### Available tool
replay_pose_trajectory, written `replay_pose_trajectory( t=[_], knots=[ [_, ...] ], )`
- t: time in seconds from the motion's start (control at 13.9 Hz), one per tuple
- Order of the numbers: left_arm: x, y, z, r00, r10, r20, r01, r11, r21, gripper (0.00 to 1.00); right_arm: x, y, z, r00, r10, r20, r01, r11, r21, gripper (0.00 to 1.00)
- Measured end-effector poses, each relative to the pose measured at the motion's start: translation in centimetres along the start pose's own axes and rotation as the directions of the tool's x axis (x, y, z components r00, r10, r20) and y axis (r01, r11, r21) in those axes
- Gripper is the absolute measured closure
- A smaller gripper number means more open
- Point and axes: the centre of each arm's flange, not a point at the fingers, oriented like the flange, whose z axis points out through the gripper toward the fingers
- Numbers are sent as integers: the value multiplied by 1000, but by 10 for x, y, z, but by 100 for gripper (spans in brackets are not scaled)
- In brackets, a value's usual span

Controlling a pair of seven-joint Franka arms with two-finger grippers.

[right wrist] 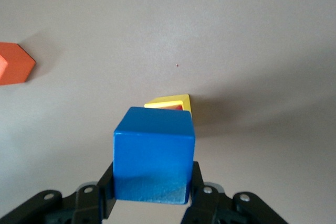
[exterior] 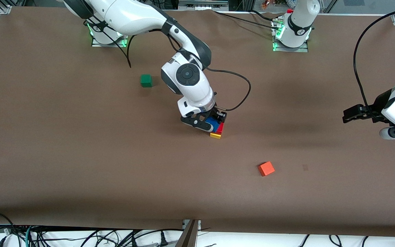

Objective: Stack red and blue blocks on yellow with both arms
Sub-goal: 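Lower the blue cube onto the red cube with the right gripper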

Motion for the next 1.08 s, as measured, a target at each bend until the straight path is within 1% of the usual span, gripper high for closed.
replay_pose_trajectory(
  t=[0.14, 0.36, 0.72, 1.08],
  knots=[
    [-1, 1, 0, 1000, 3, 5, -3, 1000, 0, 0, -8, -3, 8, 1000, 10, -10, -10, 1000, 4, 44],
    [-6, 1, -6, 1000, 2, 11, -2, 1000, -1, 0, -11, -4, 13, 1000, 16, -12, -16, 1000, 5, 44],
    [-36, -8, -22, 999, -9, 39, 9, 1000, -5, 0, -10, -4, 13, 999, 31, -14, -31, 999, 7, 44],
    [-57, -17, -14, 998, -21, 58, 21, 1000, -9, 0, -11, -4, 14, 998, 55, -13, -55, 998, 6, 44]
  ],
)
